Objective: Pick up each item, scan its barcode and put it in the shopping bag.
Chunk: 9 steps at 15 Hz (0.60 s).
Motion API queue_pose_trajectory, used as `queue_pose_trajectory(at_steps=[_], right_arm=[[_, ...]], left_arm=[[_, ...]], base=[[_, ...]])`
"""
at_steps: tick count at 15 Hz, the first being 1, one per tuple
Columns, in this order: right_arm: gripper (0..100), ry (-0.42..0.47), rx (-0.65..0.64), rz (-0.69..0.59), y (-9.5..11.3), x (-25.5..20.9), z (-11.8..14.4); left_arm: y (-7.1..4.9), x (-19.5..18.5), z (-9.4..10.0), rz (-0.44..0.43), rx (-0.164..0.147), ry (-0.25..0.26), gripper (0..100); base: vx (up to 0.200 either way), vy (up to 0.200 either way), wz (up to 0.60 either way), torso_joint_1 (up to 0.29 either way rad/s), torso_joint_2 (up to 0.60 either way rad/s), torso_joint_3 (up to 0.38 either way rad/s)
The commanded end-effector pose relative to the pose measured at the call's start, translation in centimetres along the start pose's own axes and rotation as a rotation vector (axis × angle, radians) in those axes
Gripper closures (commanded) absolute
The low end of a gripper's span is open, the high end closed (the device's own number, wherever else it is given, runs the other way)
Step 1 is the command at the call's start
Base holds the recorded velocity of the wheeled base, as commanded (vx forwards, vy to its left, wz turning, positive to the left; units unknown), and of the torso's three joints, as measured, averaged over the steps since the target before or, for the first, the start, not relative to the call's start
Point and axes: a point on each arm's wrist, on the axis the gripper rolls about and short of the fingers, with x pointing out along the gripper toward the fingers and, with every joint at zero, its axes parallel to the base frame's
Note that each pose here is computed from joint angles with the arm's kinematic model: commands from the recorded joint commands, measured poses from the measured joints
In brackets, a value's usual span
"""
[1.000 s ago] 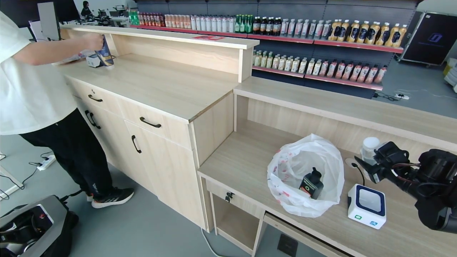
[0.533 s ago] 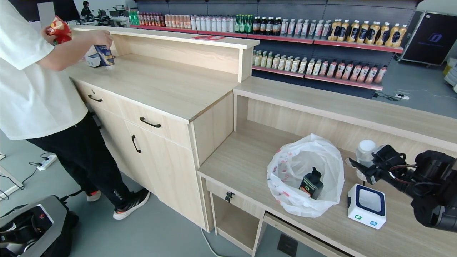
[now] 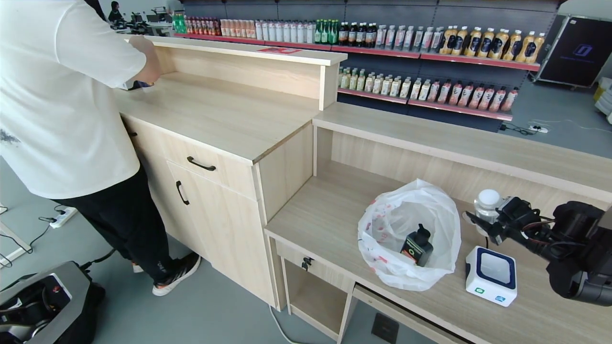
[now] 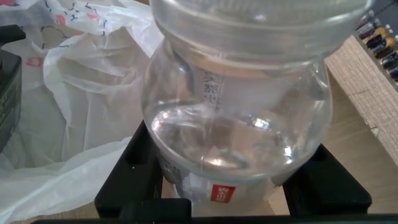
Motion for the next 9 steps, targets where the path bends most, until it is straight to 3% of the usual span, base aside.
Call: queue_pose_trajectory(at_steps=[1,9], right_arm=[[100,0.008,-0.007,0.012,0.3,-0.1,-0.9],[100,0.015,-0.013,0.049,1.3,-0.1,-2.0]], left_arm=[[0.0,0.0,0.0,0.001,0.000,0.000,0],[0.0,0.0,0.0,0.001,0.000,0.000,0]], base=[[0.000,0.000,0.00,0.000,0.00,0.000],[0.000,0.000,0.00,0.000,0.00,0.000]])
